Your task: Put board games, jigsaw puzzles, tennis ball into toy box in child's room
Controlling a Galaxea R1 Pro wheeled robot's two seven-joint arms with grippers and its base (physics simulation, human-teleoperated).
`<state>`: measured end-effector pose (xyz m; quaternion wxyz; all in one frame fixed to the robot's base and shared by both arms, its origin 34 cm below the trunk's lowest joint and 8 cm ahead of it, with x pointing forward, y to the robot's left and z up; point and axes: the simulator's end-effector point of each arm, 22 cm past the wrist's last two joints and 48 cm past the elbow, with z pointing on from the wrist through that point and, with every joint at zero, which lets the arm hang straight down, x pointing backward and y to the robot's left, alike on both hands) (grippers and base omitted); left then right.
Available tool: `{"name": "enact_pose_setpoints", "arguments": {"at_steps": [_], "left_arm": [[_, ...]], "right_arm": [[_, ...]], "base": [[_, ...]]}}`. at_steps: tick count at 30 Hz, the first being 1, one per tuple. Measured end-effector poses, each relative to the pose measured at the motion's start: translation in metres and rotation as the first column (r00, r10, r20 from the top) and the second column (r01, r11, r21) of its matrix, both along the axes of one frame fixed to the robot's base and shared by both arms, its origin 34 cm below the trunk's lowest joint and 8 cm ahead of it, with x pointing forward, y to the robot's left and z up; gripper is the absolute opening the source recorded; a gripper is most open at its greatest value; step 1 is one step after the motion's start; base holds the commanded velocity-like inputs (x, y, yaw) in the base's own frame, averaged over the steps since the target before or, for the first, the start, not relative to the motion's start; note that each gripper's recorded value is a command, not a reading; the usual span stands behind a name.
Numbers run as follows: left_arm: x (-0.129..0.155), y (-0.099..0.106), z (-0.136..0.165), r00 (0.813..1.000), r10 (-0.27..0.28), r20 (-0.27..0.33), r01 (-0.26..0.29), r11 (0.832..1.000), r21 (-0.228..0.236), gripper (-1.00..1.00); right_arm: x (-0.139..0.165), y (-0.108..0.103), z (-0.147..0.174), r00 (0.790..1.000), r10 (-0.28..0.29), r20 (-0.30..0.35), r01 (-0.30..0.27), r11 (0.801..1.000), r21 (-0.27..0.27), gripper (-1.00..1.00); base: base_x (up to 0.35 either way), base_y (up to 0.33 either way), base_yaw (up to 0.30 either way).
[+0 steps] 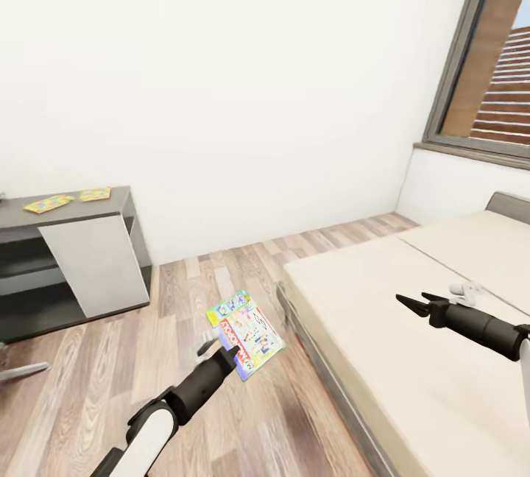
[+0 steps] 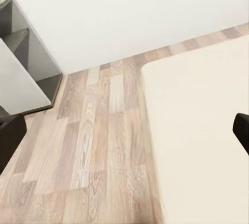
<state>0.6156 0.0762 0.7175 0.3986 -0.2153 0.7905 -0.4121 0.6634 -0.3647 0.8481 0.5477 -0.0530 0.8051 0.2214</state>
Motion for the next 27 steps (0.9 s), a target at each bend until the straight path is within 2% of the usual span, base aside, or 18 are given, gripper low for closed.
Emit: {"name": "enact_pose_setpoints", "arguments": {"at_steps": [21, 27], "left_arm": [[0.005, 0.002, 0.039, 1.0, 0.0, -0.001, 0.0, 1.0, 0.004, -1.0], [0.006, 0.002, 0.051, 1.0, 0.0, -0.001, 0.0, 1.0, 0.004, -1.0]], "right_arm": [[0.005, 0.0, 0.041, 1.0, 0.0, 0.001, 0.0, 1.0, -0.001, 1.0], [0.006, 0.0, 0.052, 1.0, 0.0, 0.0, 0.0, 1.0, -0.001, 1.0]], "base": [[0.0, 0.0, 0.294], [0.0, 0.0, 0.179]]}}
